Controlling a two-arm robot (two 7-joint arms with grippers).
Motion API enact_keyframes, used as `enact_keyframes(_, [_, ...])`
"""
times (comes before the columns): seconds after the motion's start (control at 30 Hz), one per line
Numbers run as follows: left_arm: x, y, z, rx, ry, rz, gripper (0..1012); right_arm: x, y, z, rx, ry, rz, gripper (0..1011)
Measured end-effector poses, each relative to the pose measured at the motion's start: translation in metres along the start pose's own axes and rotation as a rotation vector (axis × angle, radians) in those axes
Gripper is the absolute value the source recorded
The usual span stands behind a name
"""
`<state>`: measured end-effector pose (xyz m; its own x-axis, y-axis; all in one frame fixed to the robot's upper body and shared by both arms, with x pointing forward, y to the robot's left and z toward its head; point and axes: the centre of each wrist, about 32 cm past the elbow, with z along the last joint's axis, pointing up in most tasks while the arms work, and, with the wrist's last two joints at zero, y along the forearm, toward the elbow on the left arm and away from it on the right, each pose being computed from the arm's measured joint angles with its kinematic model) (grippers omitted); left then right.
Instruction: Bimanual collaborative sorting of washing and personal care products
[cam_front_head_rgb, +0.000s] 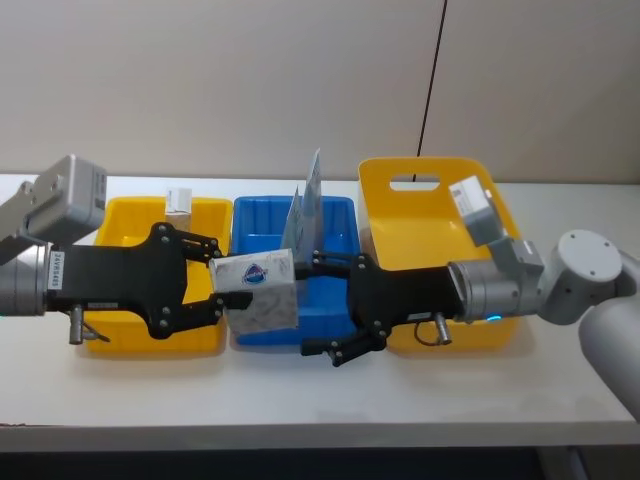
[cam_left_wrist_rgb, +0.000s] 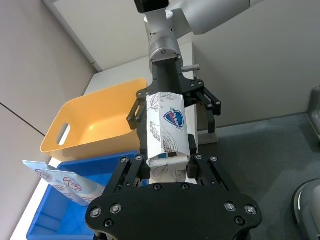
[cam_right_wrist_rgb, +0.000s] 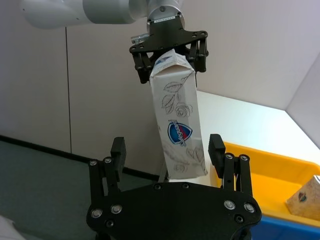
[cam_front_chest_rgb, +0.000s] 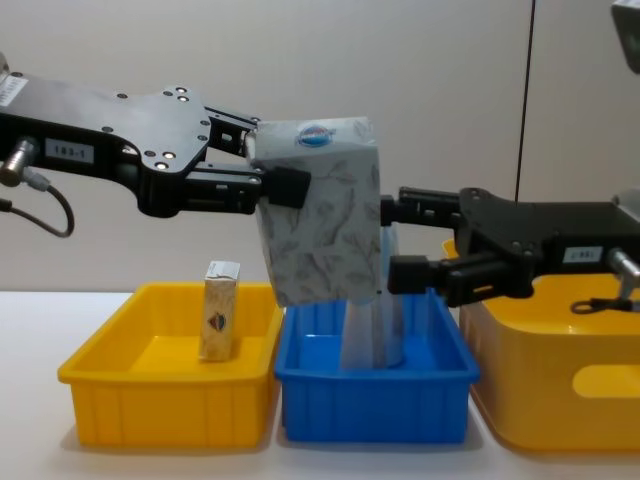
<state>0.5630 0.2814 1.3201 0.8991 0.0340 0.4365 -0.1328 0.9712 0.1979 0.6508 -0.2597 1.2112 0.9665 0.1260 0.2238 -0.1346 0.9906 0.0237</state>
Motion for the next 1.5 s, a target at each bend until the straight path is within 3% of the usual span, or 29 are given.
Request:
enact_keyframes(0.6, [0.0000, 0.0000, 0.0000, 0.000, 0.000, 0.000, 346, 0.003, 0.023, -0.004, 0.013, -0.023, -0.006, 991])
enact_keyframes(0.97, [0.0000, 0.0000, 0.0000, 0.000, 0.000, 0.000, 346, 0.003, 0.031, -0.005, 0.006, -0.034, -0.008, 723])
enact_keyframes(1.03, [0.0000, 0.0000, 0.0000, 0.000, 0.000, 0.000, 346, 0.002, 0.032, -0.005, 0.004, -0.035, -0.010, 615])
enact_keyframes(1.27, [0.0000, -0.0001, -0.0001, 0.000, 0.000, -0.001, 346, 0.002, 0.033, -0.005, 0.001, -0.036, -0.015, 405])
enact_keyframes(1.5, [0.0000, 0.0000, 0.0000, 0.000, 0.000, 0.000, 346, -0.001, 0.034, -0.006, 0.003, -0.035, -0.021, 361])
